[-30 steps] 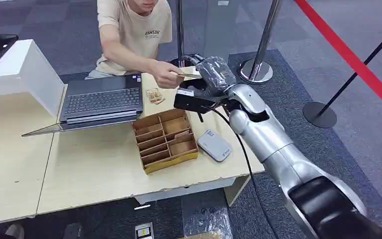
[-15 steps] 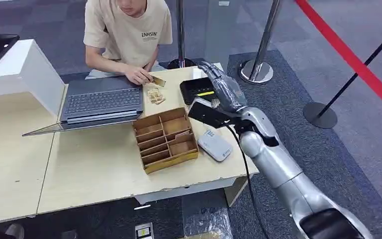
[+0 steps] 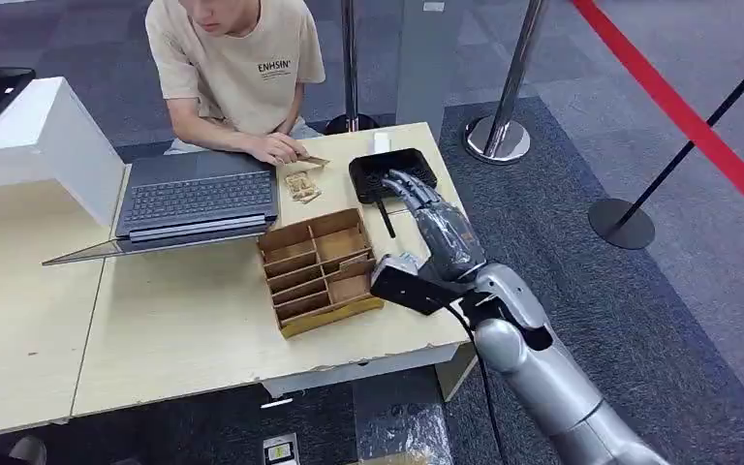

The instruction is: Pass the card to the sensor for recognition and then transmit it.

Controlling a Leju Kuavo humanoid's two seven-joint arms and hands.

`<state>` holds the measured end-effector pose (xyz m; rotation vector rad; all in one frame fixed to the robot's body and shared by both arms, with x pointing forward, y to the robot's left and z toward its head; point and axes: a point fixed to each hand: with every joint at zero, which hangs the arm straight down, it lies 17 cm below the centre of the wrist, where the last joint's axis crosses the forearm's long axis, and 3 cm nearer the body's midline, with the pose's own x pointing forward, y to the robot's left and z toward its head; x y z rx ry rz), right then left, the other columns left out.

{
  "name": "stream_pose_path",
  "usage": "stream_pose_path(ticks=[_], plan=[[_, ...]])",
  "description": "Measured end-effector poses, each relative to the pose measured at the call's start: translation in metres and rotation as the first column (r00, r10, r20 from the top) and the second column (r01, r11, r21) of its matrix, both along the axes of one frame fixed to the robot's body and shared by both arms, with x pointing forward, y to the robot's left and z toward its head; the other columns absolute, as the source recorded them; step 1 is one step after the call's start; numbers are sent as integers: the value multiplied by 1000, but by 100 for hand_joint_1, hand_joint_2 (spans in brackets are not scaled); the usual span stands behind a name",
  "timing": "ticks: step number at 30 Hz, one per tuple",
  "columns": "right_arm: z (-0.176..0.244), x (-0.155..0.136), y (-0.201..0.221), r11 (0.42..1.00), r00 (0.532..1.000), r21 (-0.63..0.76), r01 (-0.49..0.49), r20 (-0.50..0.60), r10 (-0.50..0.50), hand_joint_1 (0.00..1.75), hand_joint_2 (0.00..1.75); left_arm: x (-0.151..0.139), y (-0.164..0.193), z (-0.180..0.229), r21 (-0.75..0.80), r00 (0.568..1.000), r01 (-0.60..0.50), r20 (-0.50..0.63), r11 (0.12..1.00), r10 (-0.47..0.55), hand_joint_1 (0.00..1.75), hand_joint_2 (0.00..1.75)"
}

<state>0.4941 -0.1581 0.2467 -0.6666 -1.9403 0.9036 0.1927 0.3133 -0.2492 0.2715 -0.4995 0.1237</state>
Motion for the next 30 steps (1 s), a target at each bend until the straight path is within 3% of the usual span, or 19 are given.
stream_pose_path(ticks=[1, 2, 4, 5, 6, 26, 28, 29, 30], plan=[[0, 0, 1, 1000, 1000, -1, -3, -1, 3, 24, 175, 0, 0, 0, 0, 1000, 0, 0, 1000, 0, 0, 0], [-1, -1, 1, 1000, 1000, -2, -4, -2, 4, 59, 175, 1, 0, 0, 0, 1000, 0, 0, 1000, 0, 0, 0], [-2, -2, 2, 1000, 1000, -1, -8, -3, 8, 72, 175, 1, 0, 0, 0, 1000, 0, 1, 1000, 0, 0, 0], [-3, -3, 2, 1000, 1000, -1, -11, -2, 11, 155, 175, 1, 0, 0, 0, 1000, 0, 1, 1000, 0, 0, 0], [-3, -3, 2, 1000, 1000, -3, -12, -3, 12, 161, 175, 2, 0, 0, 0, 1000, 1, 1, 1000, -1, 0, 0], [-10, -5, 9, 999, 999, -6, -40, -15, 40, 155, 175, 7, -1, 2, 2, 1000, 10, -3, 1000, -10, 0, 0], [-13, -5, 12, 999, 999, -7, -45, -18, 45, 150, 175, 8, -1, 2, 2, 1000, 12, -2, 1000, -12, 0, 0], [-15, -4, 13, 999, 999, -8, -48, -21, 48, 120, 175, 9, -1, 2, 2, 1000, 13, -1, 1000, -13, 0, 0], [-16, -4, 15, 999, 998, -7, -51, -23, 50, 115, 175, 10, -1, 3, 3, 1000, 13, 1, 1000, -13, 0, 0]])
